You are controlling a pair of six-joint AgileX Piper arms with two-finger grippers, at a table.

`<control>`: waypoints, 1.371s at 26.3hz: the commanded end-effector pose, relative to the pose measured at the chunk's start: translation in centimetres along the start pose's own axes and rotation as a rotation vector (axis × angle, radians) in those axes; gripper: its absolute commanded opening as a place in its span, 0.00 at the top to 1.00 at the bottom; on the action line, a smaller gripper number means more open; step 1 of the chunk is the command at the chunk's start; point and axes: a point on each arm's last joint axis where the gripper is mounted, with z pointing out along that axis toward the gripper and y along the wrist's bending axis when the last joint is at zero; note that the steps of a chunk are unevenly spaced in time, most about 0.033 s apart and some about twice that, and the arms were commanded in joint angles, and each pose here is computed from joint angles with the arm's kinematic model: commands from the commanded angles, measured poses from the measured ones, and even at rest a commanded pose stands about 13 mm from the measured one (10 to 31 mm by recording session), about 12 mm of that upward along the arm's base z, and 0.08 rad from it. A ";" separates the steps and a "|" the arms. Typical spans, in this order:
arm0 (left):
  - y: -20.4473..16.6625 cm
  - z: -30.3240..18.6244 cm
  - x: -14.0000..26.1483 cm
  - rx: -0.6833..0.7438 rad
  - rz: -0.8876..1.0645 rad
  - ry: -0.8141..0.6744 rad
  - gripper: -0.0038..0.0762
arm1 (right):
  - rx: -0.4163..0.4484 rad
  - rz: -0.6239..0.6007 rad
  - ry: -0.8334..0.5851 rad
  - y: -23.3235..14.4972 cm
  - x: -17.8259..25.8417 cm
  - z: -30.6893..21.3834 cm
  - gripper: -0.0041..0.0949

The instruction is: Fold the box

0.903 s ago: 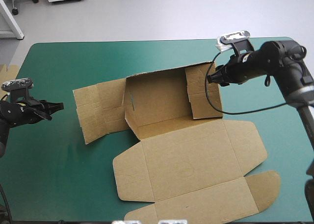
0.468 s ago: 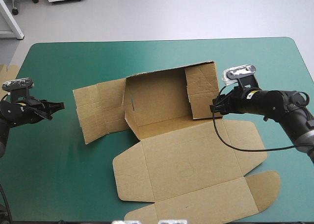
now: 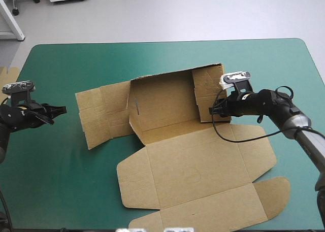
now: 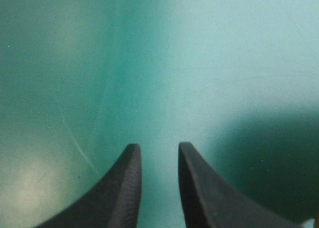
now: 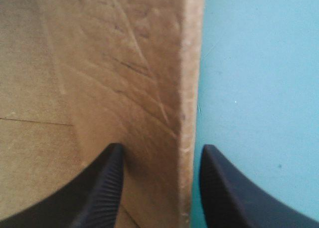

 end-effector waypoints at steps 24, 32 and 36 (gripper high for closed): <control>-0.3 -1.4 -1.2 0.000 0.012 -0.096 0.71 | 0.056 0.083 0.241 -0.5 -7.6 -3.0 0.96; -0.5 -1.4 -1.2 0.015 0.001 -0.099 0.72 | 0.010 0.137 0.379 -0.5 -7.2 -1.1 0.96; -0.5 -1.4 -1.2 0.021 -0.006 -0.099 0.72 | 0.024 0.125 0.381 -0.6 -7.2 -1.1 0.96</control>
